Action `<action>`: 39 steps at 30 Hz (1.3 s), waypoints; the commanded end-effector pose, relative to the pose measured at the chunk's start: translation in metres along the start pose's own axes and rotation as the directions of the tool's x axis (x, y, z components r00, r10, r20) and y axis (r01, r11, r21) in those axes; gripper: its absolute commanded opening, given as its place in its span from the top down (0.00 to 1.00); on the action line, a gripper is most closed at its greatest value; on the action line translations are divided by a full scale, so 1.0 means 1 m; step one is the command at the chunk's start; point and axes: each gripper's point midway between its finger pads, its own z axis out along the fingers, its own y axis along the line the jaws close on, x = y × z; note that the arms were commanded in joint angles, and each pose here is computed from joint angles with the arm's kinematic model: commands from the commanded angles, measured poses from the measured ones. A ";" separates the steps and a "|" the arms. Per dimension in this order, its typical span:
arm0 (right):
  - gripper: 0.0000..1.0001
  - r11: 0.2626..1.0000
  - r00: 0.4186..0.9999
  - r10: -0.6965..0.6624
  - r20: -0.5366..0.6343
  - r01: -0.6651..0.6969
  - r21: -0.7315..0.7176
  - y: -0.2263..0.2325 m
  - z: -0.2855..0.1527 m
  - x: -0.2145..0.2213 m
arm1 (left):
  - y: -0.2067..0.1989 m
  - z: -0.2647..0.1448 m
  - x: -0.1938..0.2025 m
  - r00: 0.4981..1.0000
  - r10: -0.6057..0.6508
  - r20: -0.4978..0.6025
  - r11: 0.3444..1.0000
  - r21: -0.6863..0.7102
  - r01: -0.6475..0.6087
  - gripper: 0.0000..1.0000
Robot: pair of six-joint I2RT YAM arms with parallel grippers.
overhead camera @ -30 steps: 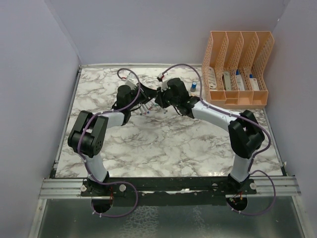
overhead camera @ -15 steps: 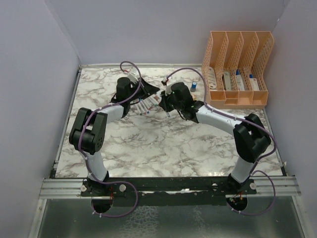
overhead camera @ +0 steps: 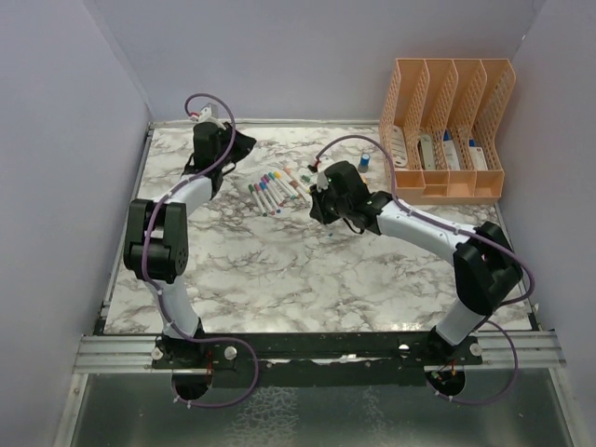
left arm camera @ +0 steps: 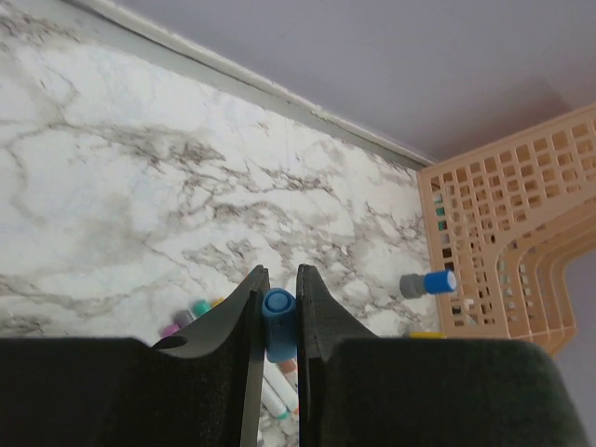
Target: Open the pen caps
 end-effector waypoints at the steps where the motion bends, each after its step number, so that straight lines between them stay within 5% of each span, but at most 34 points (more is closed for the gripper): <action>1: 0.99 0.994 0.999 0.038 0.009 -0.038 0.105 -0.039 0.003 -0.013 | 0.040 0.014 -0.013 0.991 0.097 -0.089 0.980 -0.168 -0.111 1.00; 16: 0.99 0.979 0.992 0.106 -0.062 -0.094 0.181 -0.093 0.027 0.008 | 0.137 0.041 -0.017 0.918 0.229 -0.324 0.832 -0.423 -0.357 1.00; 39: 0.98 0.974 0.981 0.153 -0.121 -0.129 0.186 -0.100 0.052 0.026 | 0.182 0.034 0.016 0.901 0.159 -0.403 0.821 -0.452 -0.347 0.79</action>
